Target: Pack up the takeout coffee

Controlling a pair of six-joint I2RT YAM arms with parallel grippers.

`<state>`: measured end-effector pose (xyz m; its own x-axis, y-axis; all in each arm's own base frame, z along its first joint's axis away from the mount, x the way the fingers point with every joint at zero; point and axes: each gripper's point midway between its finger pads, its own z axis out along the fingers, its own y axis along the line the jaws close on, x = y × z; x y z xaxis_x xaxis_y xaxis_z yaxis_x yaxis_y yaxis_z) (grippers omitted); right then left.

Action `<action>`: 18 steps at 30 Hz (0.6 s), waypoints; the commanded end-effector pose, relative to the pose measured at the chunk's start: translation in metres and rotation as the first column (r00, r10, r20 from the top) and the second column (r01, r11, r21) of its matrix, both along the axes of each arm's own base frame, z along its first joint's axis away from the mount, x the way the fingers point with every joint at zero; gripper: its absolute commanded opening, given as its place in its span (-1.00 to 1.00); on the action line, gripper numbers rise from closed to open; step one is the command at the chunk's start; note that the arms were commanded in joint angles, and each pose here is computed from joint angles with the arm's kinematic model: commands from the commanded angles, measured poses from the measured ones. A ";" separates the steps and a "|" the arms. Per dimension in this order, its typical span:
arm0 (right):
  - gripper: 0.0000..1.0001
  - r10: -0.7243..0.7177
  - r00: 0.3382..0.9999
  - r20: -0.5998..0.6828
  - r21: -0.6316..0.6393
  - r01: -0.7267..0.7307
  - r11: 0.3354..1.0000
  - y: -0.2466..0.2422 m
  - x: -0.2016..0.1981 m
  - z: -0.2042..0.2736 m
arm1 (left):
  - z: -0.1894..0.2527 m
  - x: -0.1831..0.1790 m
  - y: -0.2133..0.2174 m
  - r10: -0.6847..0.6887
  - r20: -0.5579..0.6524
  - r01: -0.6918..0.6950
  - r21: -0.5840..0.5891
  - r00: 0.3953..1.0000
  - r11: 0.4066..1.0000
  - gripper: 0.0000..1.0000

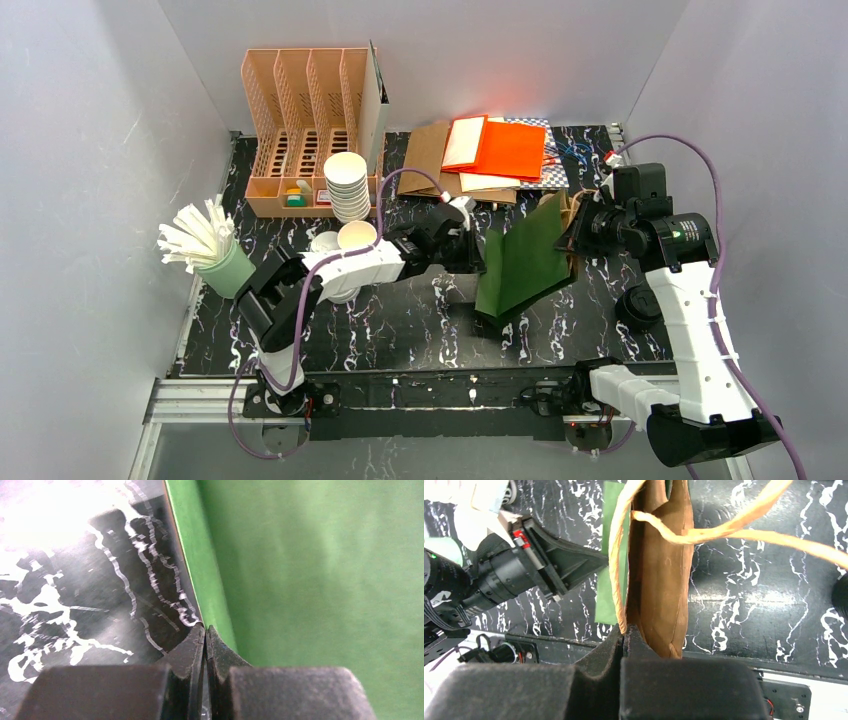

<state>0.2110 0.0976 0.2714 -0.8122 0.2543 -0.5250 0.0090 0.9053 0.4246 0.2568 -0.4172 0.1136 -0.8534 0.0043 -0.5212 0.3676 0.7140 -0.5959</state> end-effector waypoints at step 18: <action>-0.97 0.018 0.999 0.032 0.098 -0.021 0.995 0.016 0.006 0.017 | -0.026 -0.004 0.057 0.059 -0.142 -0.071 -0.077 0.988 0.995 -0.58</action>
